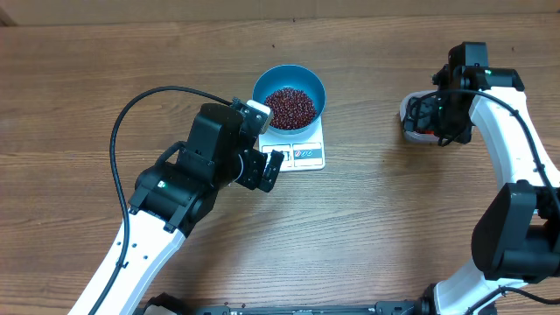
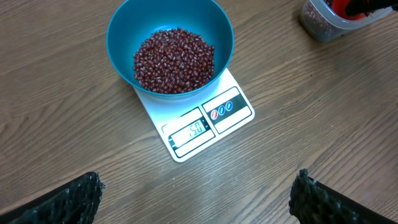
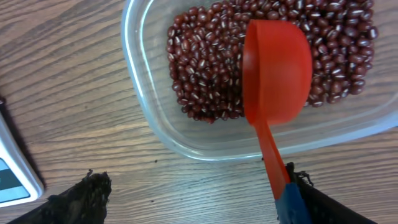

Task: Scoop item into bowl and weigh 150g on scale
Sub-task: 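Lower the red scoop into the bean tub with the right gripper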

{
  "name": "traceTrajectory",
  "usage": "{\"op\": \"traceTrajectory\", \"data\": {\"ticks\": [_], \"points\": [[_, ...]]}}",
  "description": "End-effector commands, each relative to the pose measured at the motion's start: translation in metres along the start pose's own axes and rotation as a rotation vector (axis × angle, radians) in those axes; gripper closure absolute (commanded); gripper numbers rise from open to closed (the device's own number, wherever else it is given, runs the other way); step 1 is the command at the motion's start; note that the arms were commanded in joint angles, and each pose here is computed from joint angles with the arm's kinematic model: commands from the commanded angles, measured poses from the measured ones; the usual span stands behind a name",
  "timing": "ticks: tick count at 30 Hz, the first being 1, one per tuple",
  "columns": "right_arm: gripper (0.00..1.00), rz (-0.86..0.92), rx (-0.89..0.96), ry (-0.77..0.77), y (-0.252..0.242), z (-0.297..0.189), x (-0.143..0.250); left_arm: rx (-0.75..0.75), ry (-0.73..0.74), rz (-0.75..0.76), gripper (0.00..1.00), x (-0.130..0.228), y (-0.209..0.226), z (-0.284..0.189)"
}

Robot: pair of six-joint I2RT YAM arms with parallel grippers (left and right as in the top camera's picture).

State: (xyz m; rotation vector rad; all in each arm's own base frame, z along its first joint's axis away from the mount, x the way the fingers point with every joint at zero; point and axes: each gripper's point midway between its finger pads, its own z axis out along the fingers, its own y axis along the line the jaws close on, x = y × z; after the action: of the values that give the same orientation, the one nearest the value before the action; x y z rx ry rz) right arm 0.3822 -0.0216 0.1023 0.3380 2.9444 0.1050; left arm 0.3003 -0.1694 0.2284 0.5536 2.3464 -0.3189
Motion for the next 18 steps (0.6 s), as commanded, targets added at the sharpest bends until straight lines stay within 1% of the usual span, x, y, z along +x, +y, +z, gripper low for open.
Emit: {"op": "traceTrajectory", "data": {"ticks": [1,8,15,18], "points": [[0.11,0.013,0.058,-0.027,-0.013,-0.006,-0.002,0.004,0.011,0.017,0.0,0.004,0.001,0.004],[0.08,-0.002,0.122,-0.035,-0.023,-0.007,-0.003,0.004,0.011,0.017,0.0,0.004,0.001,0.004],[0.0,-0.186,0.15,-0.024,-0.028,-0.008,-0.003,0.004,0.011,0.017,0.01,0.004,0.001,0.004],[0.0,-0.247,0.151,-0.019,-0.028,-0.008,-0.003,0.004,0.011,0.017,0.0,0.004,0.001,0.004]]}}
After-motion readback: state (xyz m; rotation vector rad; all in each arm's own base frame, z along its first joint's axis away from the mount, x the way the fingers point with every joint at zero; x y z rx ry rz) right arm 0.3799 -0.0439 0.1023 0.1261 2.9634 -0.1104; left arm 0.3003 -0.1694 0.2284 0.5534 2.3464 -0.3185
